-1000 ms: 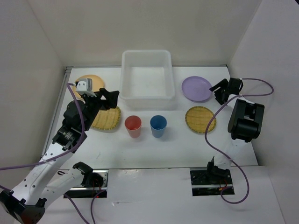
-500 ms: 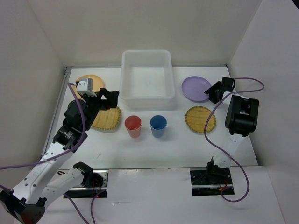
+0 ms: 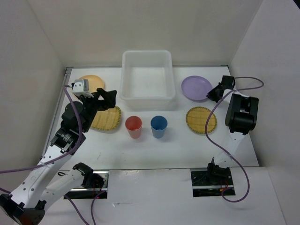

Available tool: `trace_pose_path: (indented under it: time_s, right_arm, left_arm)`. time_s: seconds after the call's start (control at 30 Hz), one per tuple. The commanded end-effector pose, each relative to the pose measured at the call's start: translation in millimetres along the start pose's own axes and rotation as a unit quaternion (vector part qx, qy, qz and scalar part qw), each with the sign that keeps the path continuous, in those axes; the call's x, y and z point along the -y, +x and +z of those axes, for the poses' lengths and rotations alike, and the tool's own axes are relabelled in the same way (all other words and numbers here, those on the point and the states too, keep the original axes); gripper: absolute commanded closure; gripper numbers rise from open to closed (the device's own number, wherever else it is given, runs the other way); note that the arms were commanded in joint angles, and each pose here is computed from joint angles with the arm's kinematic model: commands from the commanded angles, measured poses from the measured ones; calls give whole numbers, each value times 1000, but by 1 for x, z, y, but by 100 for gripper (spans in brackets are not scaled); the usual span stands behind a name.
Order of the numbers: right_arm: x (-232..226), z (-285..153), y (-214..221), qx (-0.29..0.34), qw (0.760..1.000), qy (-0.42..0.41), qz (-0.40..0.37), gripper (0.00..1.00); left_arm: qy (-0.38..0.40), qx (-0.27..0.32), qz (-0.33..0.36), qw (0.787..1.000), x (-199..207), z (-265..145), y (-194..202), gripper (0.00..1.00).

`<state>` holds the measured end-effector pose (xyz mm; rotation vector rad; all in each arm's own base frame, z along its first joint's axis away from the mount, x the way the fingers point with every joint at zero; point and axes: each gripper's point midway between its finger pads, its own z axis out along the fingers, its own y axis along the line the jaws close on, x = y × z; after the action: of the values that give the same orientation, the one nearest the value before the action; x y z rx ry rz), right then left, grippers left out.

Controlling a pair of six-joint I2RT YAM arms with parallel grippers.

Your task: Place the mixed dishes into the plastic bin

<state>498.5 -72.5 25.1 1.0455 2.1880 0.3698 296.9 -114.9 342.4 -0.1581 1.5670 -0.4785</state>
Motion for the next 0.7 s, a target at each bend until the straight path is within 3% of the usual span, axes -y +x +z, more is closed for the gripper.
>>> trace_pose_path:
  time_s: [0.0,0.3,0.47,0.6,0.67]
  right_arm:
    - [-9,-12,-12,18,1000,10,-5,100]
    - [-77,-97,-57,110,993,-41,-18,100]
    - [-118,-167,-79,189,979,-74,-24,100]
    - [-175,-209,-69,197,966,-158,-48,100]
    - [-211,-217,-43,179,961,-196,-76,100]
  left_arm:
    - [0,28,-9,1000,4,-4,-24,8]
    - [0,28,-9,1000,4,-4,-24,6]
    - [-4,19,-11,1000,2,-5,-20,5]
    - [-9,20,-16,1000,1,-8,-23,5]
    - [-9,20,-20,1000,2,-8,-23,5]
